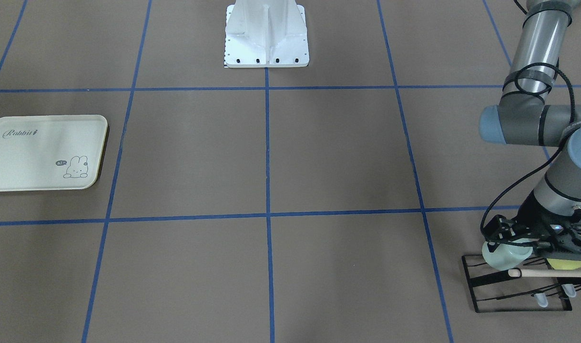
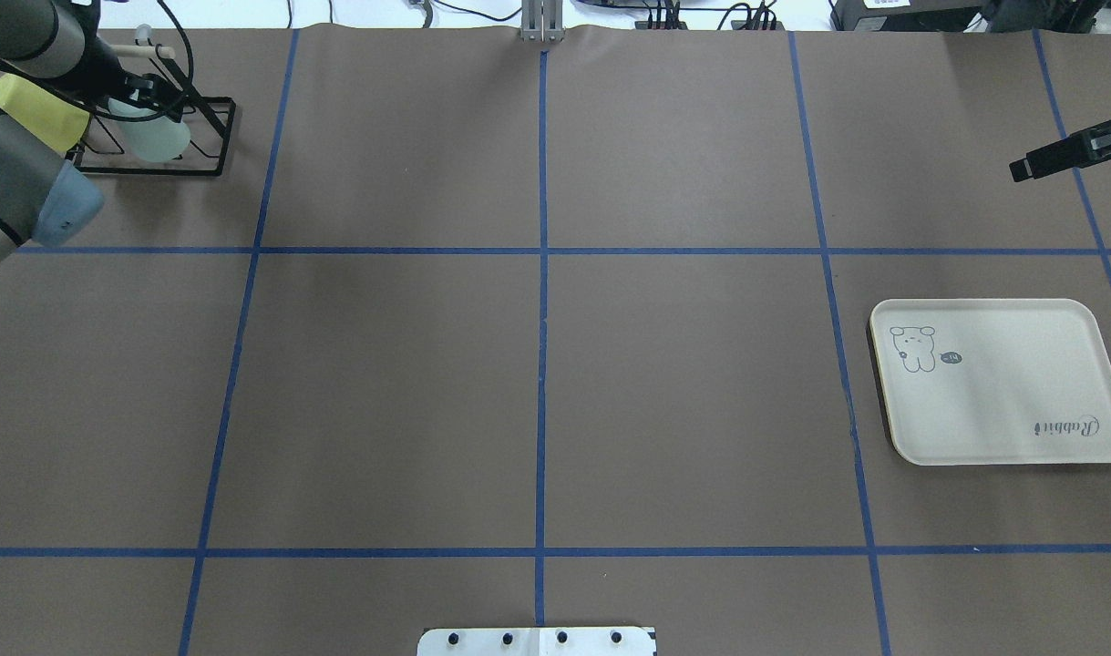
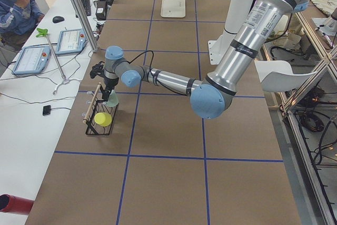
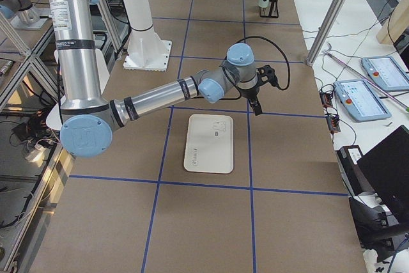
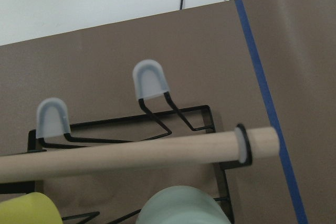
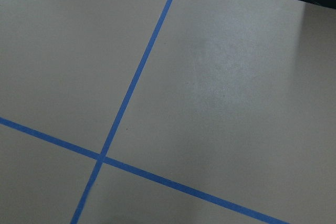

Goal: Left arm grabs green cup and hands to right arm on tray

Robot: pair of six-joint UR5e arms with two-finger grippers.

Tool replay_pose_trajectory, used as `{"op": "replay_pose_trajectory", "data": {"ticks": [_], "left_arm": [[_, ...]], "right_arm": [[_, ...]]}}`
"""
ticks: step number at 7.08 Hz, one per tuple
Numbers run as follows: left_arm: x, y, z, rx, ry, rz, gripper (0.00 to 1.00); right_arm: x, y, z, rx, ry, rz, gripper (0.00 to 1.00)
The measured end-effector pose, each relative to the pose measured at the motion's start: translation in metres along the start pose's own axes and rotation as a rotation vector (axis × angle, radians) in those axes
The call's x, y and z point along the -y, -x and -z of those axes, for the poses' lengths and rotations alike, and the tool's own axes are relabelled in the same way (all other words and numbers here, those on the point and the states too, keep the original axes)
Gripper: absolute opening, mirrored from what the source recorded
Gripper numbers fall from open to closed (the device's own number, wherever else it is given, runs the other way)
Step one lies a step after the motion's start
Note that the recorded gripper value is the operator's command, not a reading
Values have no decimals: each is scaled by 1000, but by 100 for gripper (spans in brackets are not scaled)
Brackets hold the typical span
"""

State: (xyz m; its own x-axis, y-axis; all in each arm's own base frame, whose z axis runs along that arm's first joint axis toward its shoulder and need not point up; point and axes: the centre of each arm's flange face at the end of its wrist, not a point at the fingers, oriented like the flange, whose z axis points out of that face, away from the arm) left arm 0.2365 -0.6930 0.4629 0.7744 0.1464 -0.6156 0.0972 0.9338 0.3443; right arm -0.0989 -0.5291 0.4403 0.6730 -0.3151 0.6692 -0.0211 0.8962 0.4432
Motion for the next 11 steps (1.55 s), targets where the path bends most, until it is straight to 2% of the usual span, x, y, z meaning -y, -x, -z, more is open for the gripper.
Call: {"op": "replay_pose_trajectory", "data": {"ticks": [1, 4, 5, 6, 8, 11], "left_arm": [[-1, 0, 0, 1, 1, 0, 91], [-3, 2, 0, 5, 3, 0, 23], [-3, 3, 0, 11, 0, -4, 5], [-3, 3, 1, 19, -8, -9, 0], [1, -3, 15, 10, -37, -23, 0], [-5, -16, 62, 0, -55, -57, 0]], "right_arm": [[0, 0, 0, 0, 1, 0, 100], [-1, 0, 0, 1, 1, 0, 100], [0, 0, 1, 2, 0, 0, 100], [0, 1, 1, 2, 0, 1, 100], [0, 1, 1, 2, -2, 2, 100], [1, 2, 1, 3, -2, 2, 100]]}}
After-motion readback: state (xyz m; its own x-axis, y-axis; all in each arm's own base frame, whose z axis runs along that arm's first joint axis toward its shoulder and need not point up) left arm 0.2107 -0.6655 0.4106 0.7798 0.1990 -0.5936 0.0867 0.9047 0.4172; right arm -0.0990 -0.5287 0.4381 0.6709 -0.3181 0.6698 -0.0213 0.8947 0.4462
